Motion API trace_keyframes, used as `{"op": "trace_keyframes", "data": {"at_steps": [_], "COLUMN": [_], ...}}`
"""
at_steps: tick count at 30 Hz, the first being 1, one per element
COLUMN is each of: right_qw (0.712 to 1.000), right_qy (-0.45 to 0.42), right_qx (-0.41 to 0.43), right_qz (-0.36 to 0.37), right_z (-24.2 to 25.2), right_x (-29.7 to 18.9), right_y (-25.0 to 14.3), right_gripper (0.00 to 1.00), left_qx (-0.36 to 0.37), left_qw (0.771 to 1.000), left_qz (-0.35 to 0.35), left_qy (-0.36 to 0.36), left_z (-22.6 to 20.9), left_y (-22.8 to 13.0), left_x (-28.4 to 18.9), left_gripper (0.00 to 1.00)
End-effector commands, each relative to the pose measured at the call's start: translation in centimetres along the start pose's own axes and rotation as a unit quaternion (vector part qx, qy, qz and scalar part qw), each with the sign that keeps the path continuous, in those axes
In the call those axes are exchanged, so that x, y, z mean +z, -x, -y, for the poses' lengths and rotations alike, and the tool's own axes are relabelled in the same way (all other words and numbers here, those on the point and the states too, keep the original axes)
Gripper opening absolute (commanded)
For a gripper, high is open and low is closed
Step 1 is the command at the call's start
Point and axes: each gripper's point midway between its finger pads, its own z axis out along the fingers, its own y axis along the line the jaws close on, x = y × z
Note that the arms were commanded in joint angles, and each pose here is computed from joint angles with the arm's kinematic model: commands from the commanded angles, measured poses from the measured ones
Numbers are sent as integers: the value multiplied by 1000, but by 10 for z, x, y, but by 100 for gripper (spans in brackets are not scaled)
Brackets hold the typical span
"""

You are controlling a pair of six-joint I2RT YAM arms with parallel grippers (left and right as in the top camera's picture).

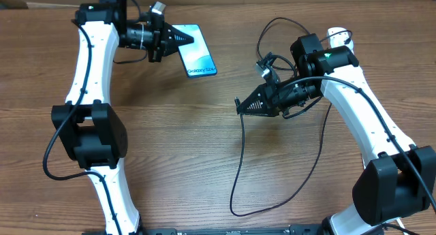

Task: Plug charger to phone and switch on socket
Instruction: 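Carry the USB-C plug with the right gripper toward the phone's bottom edge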

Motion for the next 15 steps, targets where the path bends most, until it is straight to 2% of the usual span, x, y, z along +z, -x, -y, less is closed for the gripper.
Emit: {"op": "trace_keyframes", "data": {"at_steps": [1, 15], "right_qw": [998, 996], "right_qy": [41, 71], "right_qx": [-37, -45], "right_qz": [8, 11], "right_z": [-25, -35], "right_x": [-4, -5], "right_y": [-2, 0], "right_gripper": [4, 4], "left_qx": [-12, 20], "left_qw": [999, 999], "left_qz": [-21, -37], "left_qy": [-35, -23], "left_z": [29, 39], "left_y": [-14, -21], "left_x": [5, 36], "left_gripper": [4, 4]}}
